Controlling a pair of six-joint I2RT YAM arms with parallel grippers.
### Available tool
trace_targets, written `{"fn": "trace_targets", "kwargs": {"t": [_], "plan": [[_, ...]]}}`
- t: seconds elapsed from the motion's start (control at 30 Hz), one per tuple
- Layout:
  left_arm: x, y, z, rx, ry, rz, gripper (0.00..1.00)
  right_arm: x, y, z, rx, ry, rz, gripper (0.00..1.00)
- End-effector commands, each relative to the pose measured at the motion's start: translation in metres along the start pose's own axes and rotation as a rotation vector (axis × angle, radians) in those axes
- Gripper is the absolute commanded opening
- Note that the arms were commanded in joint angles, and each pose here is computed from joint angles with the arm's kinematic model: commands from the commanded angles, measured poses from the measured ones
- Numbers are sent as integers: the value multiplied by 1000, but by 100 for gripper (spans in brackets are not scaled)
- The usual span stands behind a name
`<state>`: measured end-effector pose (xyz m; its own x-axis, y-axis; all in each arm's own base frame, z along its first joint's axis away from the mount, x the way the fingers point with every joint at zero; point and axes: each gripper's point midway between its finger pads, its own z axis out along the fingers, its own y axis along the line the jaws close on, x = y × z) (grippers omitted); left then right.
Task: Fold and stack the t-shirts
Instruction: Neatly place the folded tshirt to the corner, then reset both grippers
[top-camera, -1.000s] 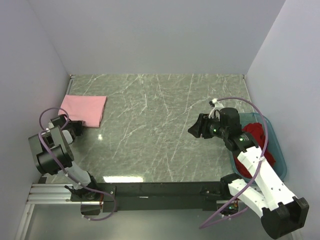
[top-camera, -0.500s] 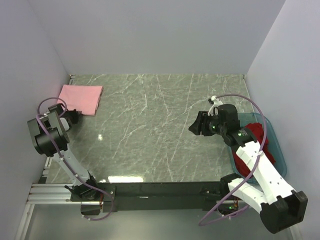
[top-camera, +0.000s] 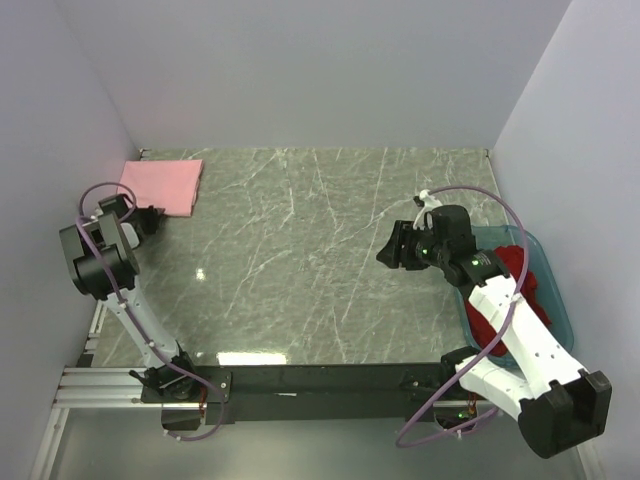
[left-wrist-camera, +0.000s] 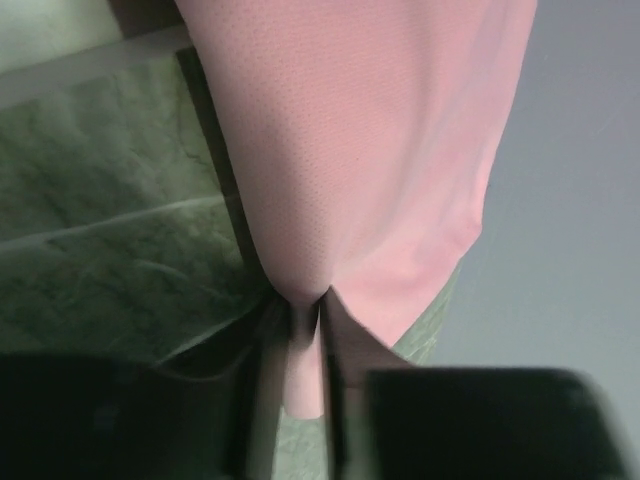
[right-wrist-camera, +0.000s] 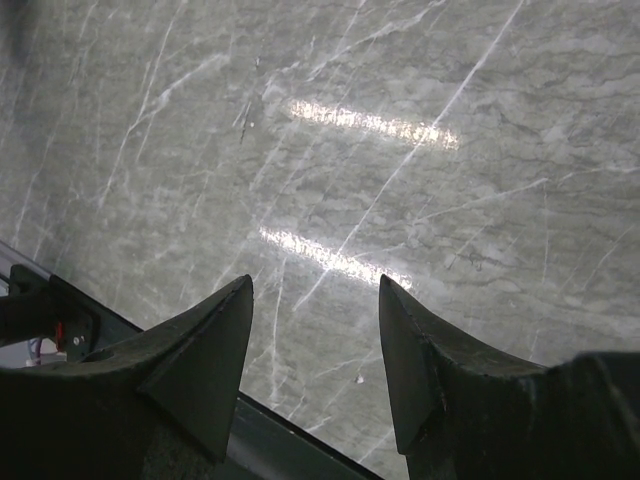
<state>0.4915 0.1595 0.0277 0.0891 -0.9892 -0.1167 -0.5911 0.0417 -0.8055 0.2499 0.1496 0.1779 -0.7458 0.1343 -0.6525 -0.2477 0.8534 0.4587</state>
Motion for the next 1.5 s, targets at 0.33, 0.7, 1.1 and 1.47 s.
{"fn": "trace_targets", "kwargs": {"t": [0.33, 0.7, 1.1, 1.47], "plan": [[17, 6, -78, -53, -7, 87, 81, -36, 8, -44, 45, -194, -52, 63], [62, -27, -225, 36, 28, 556, 99, -68, -17, -126, 277, -489, -2, 78], [72, -50, -393, 94, -193, 949, 99, -58, -36, -216, 364, -830, -12, 89], [68, -29, -403, 53, -225, 934, 100, -38, -49, -206, 394, -801, -34, 100]]}}
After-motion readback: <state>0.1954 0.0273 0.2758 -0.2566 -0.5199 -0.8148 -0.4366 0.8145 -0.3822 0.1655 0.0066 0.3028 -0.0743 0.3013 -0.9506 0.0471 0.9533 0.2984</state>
